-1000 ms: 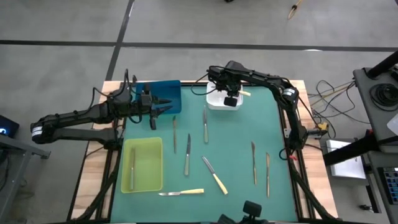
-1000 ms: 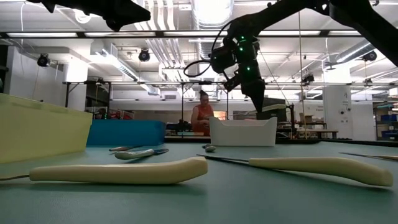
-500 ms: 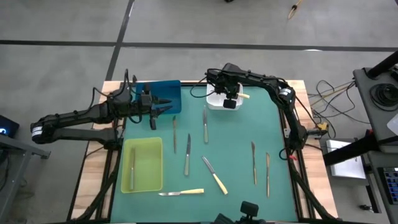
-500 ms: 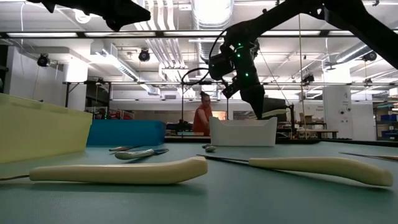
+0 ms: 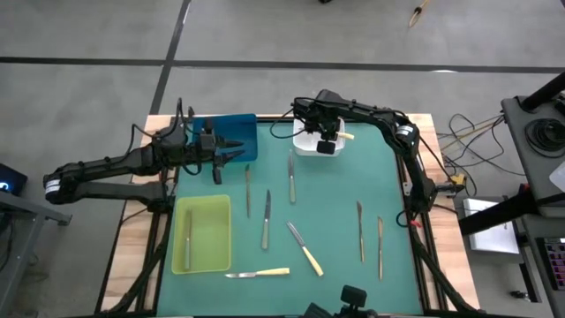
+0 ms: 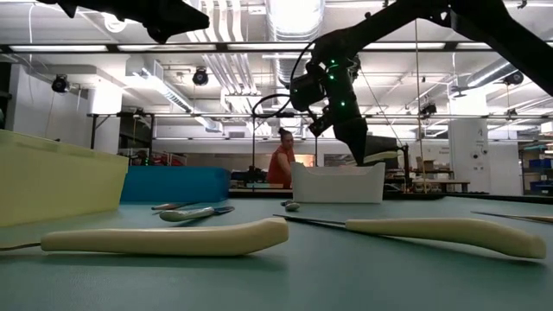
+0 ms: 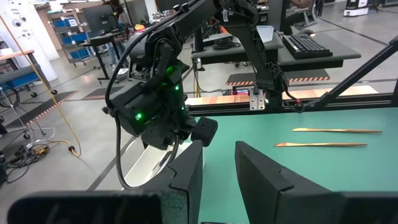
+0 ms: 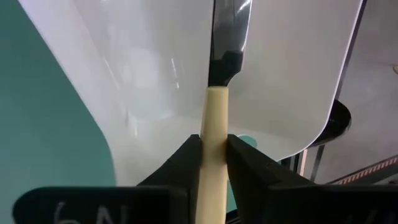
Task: Sort silverware by color (type)
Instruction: Put the top yellow knife into the white bin, then put the left gold knife into the blue bin
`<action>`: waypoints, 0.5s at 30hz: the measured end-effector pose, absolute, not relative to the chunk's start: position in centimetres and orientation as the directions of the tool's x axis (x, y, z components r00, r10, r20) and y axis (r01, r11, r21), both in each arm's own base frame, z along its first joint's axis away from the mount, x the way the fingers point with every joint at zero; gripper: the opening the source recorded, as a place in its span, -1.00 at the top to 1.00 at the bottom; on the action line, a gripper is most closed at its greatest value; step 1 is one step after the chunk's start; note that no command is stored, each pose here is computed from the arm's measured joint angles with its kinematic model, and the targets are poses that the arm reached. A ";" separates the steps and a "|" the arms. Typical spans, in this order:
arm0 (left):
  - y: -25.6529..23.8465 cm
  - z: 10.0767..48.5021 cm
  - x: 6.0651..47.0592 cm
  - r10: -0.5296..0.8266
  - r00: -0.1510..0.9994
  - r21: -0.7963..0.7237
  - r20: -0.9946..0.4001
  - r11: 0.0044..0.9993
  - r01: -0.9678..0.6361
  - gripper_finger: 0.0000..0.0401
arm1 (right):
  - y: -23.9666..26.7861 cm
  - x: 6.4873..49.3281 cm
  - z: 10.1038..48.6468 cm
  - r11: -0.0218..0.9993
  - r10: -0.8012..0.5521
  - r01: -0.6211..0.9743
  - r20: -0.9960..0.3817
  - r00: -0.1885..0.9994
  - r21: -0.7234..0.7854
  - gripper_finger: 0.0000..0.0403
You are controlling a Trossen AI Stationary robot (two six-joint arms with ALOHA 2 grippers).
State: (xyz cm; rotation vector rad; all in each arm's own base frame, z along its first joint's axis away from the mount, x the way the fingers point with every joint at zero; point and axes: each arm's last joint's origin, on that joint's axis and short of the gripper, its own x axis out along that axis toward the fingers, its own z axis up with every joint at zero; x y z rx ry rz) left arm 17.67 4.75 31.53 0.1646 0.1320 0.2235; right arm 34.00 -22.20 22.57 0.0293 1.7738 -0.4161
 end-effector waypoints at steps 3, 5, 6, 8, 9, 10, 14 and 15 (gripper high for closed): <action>4.8 31.5 17.7 0.231 0.967 0.177 -0.112 0.962 -0.209 0.61 | -22.2 34.0 22.6 0.934 -0.203 0.242 -0.948 -0.246 -0.263 0.59; 4.8 31.5 17.7 0.231 0.967 0.177 -0.112 0.962 -0.209 0.61 | -22.2 34.0 22.6 0.931 -0.209 0.247 -0.946 -0.247 -0.270 0.55; 4.8 31.5 17.7 0.231 0.967 0.177 -0.112 0.962 -0.210 0.61 | -22.3 34.0 22.6 0.929 -0.212 0.248 -0.946 -0.247 -0.273 0.53; 4.8 31.5 17.7 0.231 0.966 0.177 -0.112 0.962 -0.210 0.61 | -22.3 34.1 22.6 0.929 -0.213 0.249 -0.946 -0.245 -0.273 0.50; 4.8 31.5 17.7 0.231 0.967 0.177 -0.112 0.962 -0.209 0.61 | -22.3 34.1 22.6 0.929 -0.213 0.249 -0.946 -0.244 -0.274 0.50; 4.8 31.5 17.7 0.231 0.967 0.177 -0.112 0.962 -0.209 0.61 | -22.3 34.1 22.6 0.929 -0.214 0.249 -0.946 -0.243 -0.274 0.49; 4.8 31.5 17.7 0.231 0.966 0.177 -0.112 0.962 -0.210 0.61 | -22.3 34.1 22.6 0.928 -0.216 0.251 -0.946 -0.240 -0.275 0.49; 4.8 31.5 17.7 0.231 0.967 0.177 -0.112 0.962 -0.209 0.61 | -22.3 34.1 22.6 0.927 -0.216 0.255 -0.947 -0.239 -0.276 0.50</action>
